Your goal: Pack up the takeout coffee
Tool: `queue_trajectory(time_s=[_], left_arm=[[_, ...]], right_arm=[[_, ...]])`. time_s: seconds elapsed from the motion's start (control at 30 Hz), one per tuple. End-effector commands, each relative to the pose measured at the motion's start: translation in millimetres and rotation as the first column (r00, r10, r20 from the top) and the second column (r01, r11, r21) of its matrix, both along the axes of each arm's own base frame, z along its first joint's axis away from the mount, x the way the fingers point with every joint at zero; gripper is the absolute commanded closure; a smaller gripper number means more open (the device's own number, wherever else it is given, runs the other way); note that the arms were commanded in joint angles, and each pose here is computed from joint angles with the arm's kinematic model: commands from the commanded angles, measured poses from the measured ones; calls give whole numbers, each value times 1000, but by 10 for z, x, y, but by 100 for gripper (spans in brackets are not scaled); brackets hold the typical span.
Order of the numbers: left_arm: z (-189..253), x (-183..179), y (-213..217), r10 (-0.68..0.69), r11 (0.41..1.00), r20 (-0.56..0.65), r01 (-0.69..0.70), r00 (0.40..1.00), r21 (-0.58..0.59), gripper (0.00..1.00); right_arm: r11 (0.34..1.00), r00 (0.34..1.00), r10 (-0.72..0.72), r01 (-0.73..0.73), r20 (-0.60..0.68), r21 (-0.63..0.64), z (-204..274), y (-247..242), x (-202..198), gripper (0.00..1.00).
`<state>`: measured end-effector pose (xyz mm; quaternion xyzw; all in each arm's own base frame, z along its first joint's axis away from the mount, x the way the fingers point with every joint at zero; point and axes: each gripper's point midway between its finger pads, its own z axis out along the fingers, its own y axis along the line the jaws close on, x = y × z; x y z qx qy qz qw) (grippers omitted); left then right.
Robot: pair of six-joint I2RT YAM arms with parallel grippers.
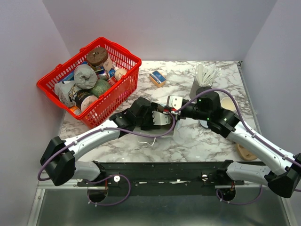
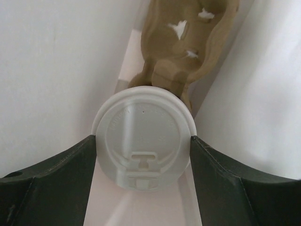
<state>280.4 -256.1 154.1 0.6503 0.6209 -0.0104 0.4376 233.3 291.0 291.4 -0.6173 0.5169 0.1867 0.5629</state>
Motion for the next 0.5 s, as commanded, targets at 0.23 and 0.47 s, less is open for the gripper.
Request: queue_trajectory(time_s=[0.23, 0.47], left_arm=[[-374, 275, 317, 317, 948, -152, -319, 936, 13, 100], [-398, 304, 327, 360, 931, -236, -364, 903, 27, 100]], right_arm=[[986, 988, 146, -141, -52, 90, 111, 111, -422, 99], [986, 988, 141, -136, -55, 95, 97, 122, -408, 100]])
